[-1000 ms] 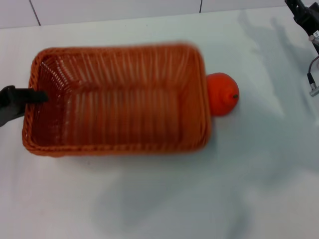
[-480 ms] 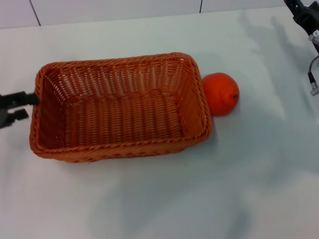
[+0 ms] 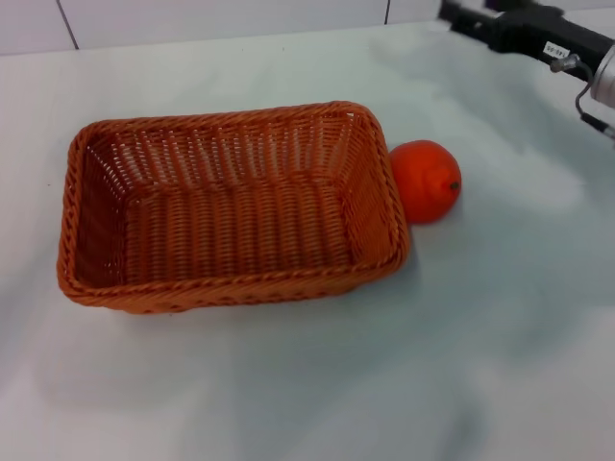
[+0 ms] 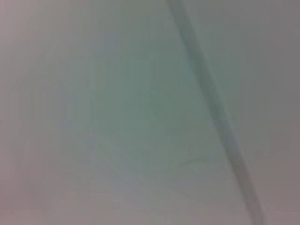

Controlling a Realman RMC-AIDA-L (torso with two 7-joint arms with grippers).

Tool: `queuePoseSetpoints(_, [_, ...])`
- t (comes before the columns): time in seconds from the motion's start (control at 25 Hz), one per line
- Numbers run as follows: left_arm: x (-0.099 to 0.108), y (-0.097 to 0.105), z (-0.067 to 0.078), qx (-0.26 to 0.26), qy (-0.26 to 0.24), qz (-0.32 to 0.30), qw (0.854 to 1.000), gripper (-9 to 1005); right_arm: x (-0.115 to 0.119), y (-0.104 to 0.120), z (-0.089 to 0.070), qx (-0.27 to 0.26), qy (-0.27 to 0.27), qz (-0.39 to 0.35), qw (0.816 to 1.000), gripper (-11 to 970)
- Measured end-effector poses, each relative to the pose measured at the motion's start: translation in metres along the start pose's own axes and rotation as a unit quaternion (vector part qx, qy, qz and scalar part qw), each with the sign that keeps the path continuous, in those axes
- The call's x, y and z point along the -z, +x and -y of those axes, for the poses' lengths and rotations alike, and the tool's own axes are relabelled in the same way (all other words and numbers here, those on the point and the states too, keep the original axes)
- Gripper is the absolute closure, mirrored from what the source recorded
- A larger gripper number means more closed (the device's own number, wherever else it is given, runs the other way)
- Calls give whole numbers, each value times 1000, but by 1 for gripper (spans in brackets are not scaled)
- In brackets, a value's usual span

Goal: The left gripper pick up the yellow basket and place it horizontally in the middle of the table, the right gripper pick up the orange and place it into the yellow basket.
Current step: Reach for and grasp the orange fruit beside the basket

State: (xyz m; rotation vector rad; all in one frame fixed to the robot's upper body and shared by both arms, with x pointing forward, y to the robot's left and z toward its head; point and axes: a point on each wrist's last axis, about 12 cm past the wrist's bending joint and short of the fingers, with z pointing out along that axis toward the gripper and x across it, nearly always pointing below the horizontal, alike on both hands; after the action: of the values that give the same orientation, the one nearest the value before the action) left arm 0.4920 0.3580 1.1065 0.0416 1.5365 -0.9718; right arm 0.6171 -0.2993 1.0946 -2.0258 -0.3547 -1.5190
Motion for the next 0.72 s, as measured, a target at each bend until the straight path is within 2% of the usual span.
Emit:
queuePoseSetpoints(0.12, [6, 12, 4, -64, 12, 74, 995, 374, 6, 25, 4, 22, 70, 89, 993, 34])
queuePoseSetpoints(0.32, [13, 32, 14, -190, 1, 173, 966, 376, 21, 70, 22, 63, 140, 220, 963, 34])
queuePoseSetpoints(0.36, [13, 36, 14, -200, -7, 184, 962, 376, 27, 82, 28, 72, 146, 258, 952, 34])
queuePoseSetpoints(0.48, [14, 38, 14, -201, -16, 193, 960, 378, 30, 91, 28, 82, 140, 294, 942, 34])
queuePoseSetpoints(0.72, [12, 38, 14, -198, -15, 192, 961, 380, 20, 100, 28, 114, 96, 396, 906, 34])
